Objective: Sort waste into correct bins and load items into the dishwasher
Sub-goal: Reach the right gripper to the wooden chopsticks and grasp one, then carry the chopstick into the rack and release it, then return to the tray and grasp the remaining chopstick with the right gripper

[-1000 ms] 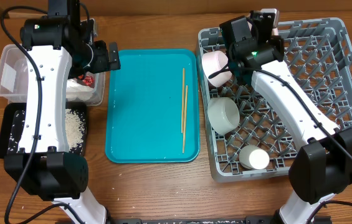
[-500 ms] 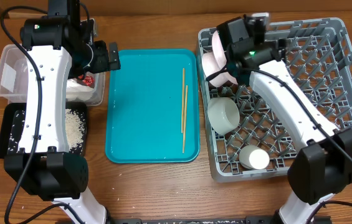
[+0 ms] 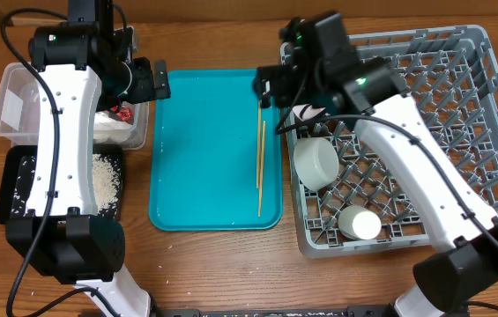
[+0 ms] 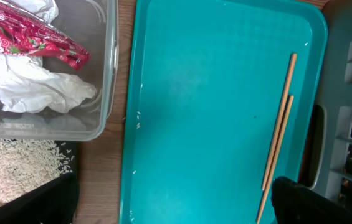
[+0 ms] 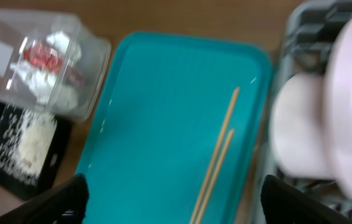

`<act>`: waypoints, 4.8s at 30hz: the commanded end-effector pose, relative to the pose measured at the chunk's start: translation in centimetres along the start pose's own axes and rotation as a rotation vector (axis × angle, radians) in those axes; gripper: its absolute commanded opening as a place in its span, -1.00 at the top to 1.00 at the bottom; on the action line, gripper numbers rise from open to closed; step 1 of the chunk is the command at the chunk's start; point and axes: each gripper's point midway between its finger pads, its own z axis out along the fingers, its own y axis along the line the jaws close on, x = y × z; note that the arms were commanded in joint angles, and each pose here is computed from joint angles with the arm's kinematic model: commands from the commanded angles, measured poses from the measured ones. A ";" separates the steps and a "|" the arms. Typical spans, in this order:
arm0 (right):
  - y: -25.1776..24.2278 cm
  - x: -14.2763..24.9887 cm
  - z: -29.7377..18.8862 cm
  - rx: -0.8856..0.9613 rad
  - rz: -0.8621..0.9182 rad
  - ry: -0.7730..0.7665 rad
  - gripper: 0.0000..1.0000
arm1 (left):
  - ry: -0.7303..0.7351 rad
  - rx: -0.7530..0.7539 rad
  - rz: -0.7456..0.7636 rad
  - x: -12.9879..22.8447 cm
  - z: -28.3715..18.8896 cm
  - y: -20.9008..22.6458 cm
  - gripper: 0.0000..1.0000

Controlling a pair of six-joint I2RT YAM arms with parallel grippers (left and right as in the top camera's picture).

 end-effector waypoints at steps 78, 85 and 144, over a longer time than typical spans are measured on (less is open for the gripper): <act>-4.1 0.9 -9.3 0.236 0.037 0.206 0.92 | -0.019 0.006 0.015 -0.4 -0.5 -0.5 -1.00; -11.6 3.6 -7.7 0.327 0.104 0.361 0.92 | -0.019 0.006 0.015 -0.4 -0.5 -0.5 -1.00; -5.6 17.7 14.1 0.407 0.384 0.474 0.37 | -0.019 0.006 0.015 -0.4 -0.5 -0.5 -1.00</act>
